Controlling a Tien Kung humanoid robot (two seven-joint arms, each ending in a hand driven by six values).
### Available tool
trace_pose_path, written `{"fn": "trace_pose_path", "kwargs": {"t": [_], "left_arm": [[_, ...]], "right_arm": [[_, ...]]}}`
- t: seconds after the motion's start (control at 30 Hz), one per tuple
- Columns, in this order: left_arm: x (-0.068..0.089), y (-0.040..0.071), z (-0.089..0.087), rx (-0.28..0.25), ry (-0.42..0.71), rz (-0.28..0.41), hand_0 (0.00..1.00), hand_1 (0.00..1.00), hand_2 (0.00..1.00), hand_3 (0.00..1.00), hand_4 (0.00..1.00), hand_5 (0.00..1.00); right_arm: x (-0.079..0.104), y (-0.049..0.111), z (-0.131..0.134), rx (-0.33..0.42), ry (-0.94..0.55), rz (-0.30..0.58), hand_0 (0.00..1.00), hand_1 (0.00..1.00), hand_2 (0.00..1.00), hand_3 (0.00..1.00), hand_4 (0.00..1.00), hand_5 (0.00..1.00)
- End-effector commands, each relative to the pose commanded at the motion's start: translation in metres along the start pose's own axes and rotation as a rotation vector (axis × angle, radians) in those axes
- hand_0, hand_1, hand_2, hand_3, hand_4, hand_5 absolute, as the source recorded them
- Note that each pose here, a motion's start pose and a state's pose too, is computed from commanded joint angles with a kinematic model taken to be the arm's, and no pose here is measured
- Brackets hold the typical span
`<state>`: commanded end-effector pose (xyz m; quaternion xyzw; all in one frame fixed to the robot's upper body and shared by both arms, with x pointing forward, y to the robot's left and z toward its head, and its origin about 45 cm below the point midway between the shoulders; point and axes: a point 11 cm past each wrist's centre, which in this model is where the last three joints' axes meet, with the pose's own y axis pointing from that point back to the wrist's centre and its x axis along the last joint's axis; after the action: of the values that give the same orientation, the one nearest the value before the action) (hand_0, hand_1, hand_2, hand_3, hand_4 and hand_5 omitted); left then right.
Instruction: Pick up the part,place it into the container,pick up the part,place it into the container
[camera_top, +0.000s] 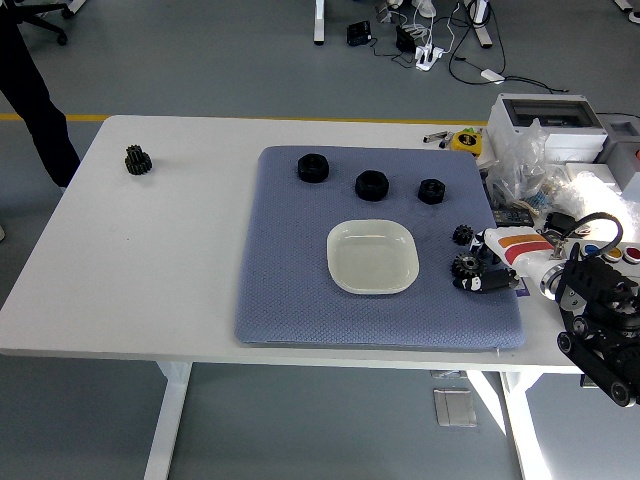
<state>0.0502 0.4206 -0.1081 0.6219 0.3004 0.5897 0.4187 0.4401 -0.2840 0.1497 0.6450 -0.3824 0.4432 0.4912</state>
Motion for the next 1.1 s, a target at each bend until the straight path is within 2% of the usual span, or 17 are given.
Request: {"fn": "trace_pose_path", "kwargs": {"t": [0.13, 0.17, 0.33, 0.37, 0.53, 0.57, 0.9, 1.1], "left_arm": [[0.0, 0.0, 0.0, -0.001, 0.001, 0.0, 0.626, 0.628, 0.619, 0.563, 0.627, 0.56], [0.0, 0.0, 0.0, -0.001, 0.002, 0.0, 0.626, 0.628, 0.618, 0.563, 0.626, 0.559], [0.0, 0.0, 0.0, -0.001, 0.002, -0.001, 0.626, 0.628, 0.618, 0.563, 0.626, 0.559], [0.0, 0.0, 0.0, -0.001, 0.002, -0.001, 0.626, 0.628, 0.619, 0.563, 0.626, 0.558], [0.0, 0.0, 0.0, -0.001, 0.002, -0.001, 0.626, 0.628, 0.619, 0.563, 0.626, 0.558], [0.0, 0.0, 0.0, -0.002, 0.003, -0.001, 0.626, 0.628, 0.619, 0.563, 0.627, 0.558], [0.0, 0.0, 0.001, -0.003, 0.006, -0.001, 0.626, 0.628, 0.619, 0.562, 0.627, 0.558], [0.0, 0.0, 0.0, -0.002, 0.006, -0.002, 0.626, 0.628, 0.619, 0.563, 0.627, 0.556]], "right_arm": [[-0.001, 0.0, -0.001, 0.004, -0.012, 0.006, 0.165, 0.403, 0.498, 0.515, 0.734, 0.422], [-0.001, 0.001, -0.001, 0.004, -0.015, 0.007, 0.158, 0.355, 0.442, 0.491, 0.635, 0.364], [-0.001, 0.002, -0.003, 0.013, -0.029, 0.012, 0.158, 0.355, 0.442, 0.491, 0.635, 0.364], [-0.001, 0.002, -0.004, 0.015, -0.03, 0.013, 0.044, 0.215, 0.342, 0.453, 0.673, 0.28], [0.001, 0.002, -0.008, 0.03, -0.023, 0.02, 0.044, 0.215, 0.342, 0.453, 0.673, 0.28], [0.002, 0.003, -0.009, 0.036, -0.023, 0.023, 0.002, 0.146, 0.278, 0.417, 0.719, 0.224], [0.01, 0.003, -0.016, 0.061, -0.021, 0.048, 0.002, 0.11, 0.248, 0.391, 0.723, 0.23], [0.028, 0.003, -0.029, 0.098, -0.021, 0.095, 0.002, 0.101, 0.238, 0.39, 0.731, 0.227]]}}
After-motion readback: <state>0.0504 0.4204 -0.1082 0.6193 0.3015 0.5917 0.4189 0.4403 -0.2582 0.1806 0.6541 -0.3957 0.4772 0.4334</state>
